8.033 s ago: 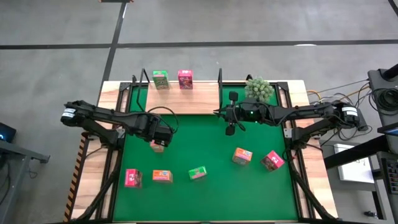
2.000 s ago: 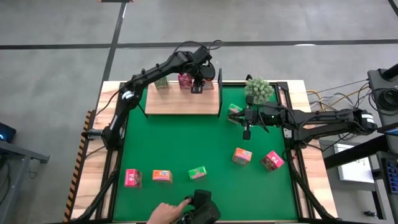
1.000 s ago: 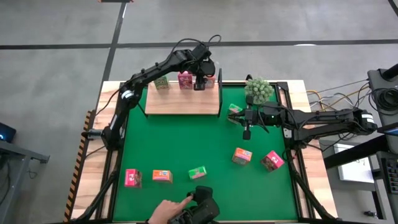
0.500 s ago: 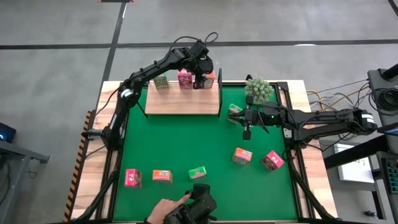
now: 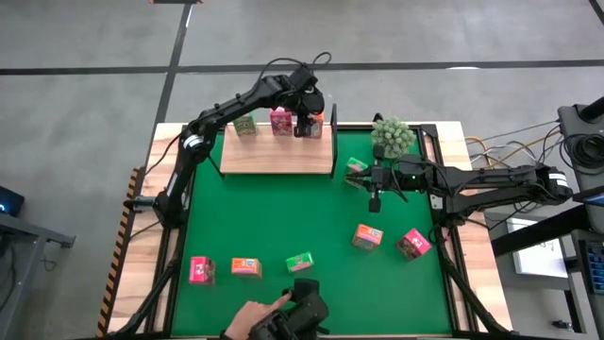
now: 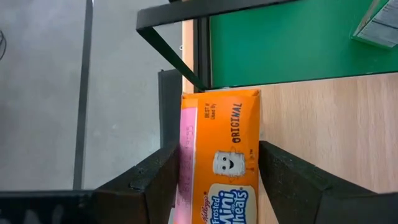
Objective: Stack cereal on shelf
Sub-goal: Put the top left orange cereal box on the shelf
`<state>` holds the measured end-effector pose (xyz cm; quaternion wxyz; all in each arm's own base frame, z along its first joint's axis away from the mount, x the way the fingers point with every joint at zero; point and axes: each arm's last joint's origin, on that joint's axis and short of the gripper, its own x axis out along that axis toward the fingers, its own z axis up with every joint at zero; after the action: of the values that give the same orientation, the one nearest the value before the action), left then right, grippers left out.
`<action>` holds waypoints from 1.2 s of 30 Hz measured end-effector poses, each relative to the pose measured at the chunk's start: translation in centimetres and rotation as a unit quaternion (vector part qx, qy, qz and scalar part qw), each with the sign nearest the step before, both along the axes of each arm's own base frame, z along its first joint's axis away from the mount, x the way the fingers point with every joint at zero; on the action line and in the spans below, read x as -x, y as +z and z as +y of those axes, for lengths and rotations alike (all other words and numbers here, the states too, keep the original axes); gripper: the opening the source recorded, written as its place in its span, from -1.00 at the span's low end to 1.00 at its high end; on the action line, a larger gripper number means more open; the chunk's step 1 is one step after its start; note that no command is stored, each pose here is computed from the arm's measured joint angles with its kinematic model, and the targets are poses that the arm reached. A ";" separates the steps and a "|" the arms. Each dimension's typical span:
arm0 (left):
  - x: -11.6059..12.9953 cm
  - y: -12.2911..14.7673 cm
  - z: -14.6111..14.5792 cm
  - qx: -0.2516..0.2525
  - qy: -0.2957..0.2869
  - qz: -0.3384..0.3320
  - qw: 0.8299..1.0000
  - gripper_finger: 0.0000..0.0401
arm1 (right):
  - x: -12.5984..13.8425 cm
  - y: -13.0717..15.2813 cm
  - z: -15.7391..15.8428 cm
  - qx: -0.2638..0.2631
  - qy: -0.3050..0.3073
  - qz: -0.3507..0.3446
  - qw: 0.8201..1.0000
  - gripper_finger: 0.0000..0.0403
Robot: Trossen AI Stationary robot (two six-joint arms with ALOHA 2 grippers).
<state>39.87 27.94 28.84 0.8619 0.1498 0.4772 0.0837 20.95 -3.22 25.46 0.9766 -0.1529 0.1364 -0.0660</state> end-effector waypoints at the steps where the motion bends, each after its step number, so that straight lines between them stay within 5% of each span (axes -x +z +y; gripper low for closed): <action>1: 0.0 0.2 0.0 -0.002 0.000 -0.003 1.000 -0.02 | 0.0 0.0 0.0 0.000 0.000 0.000 1.000 -0.91; 24: 0.2 3.6 -2.4 0.017 -0.004 0.005 1.000 -0.02 | 0.0 0.0 0.0 -0.001 0.000 0.000 1.000 -0.91; 36: -0.7 2.4 -4.0 0.036 -0.015 0.025 0.999 -0.18 | 0.0 0.0 0.0 -0.002 0.000 -0.001 1.000 -0.91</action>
<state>40.54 23.97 31.24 0.8556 0.1283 0.4990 0.0498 20.95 -3.22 25.47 0.9769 -0.1513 0.1359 -0.0664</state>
